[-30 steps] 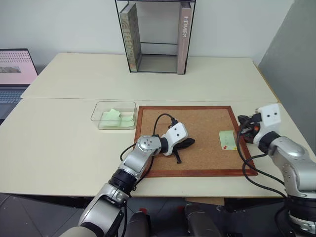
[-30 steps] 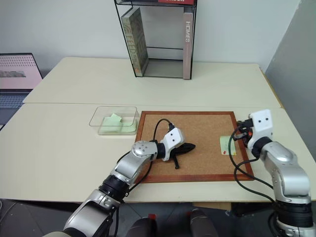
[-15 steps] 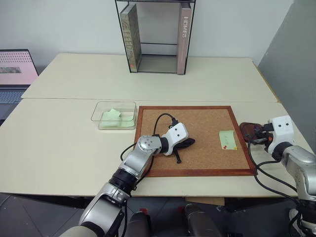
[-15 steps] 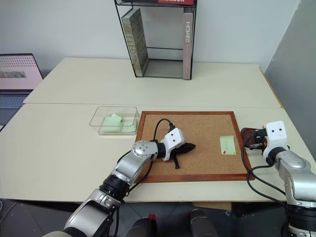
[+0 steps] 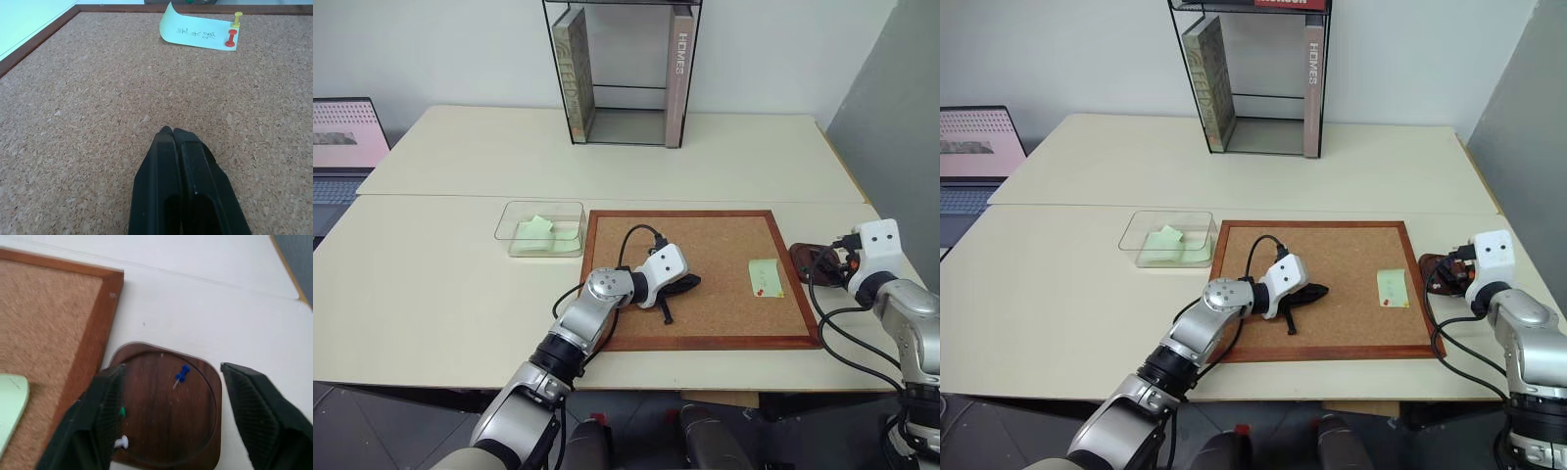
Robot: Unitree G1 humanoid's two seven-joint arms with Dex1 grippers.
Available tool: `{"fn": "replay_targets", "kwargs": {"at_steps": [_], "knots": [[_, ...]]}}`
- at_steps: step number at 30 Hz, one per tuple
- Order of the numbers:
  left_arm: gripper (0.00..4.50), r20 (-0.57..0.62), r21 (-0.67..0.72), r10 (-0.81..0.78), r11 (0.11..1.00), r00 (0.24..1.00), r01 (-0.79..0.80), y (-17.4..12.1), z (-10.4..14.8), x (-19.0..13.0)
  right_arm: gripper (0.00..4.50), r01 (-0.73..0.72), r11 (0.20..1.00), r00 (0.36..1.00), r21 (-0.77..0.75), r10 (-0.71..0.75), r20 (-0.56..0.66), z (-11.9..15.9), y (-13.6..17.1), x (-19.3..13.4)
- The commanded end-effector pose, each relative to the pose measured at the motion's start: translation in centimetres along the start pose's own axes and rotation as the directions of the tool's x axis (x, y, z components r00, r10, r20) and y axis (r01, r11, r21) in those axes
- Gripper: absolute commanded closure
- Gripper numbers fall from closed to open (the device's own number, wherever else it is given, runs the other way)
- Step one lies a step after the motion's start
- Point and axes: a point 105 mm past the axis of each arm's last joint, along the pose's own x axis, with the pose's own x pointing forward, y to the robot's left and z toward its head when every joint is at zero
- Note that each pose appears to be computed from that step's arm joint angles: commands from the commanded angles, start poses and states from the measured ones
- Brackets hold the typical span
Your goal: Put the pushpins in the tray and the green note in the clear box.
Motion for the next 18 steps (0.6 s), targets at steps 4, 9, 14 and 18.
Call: {"fn": "replay_targets", "kwargs": {"at_steps": [4,9,14,18], "knots": [[4.50,-0.051,-0.014,-0.013,1.000,0.999,0.013,-0.4,-1.4,0.2,0.80,-0.114,0.993,0.992,0.010,0.113,0.063,0.0,3.7,-3.6],[4.50,-0.050,-0.014,-0.015,1.000,0.999,0.014,-0.4,-1.4,0.3,0.80,-0.097,0.994,0.995,0.058,0.094,0.041,-1.9,5.3,-4.8],[4.50,-0.049,-0.013,-0.020,1.000,0.999,0.019,-0.4,-1.3,0.4,0.80,-0.115,0.991,0.993,0.066,0.114,0.013,-3.0,6.4,-4.7],[4.50,-0.049,-0.010,-0.020,1.000,0.999,0.020,-0.4,-1.3,0.5,0.80,-0.122,0.990,0.993,0.066,0.122,0.007,-3.3,6.6,-4.3]]}}
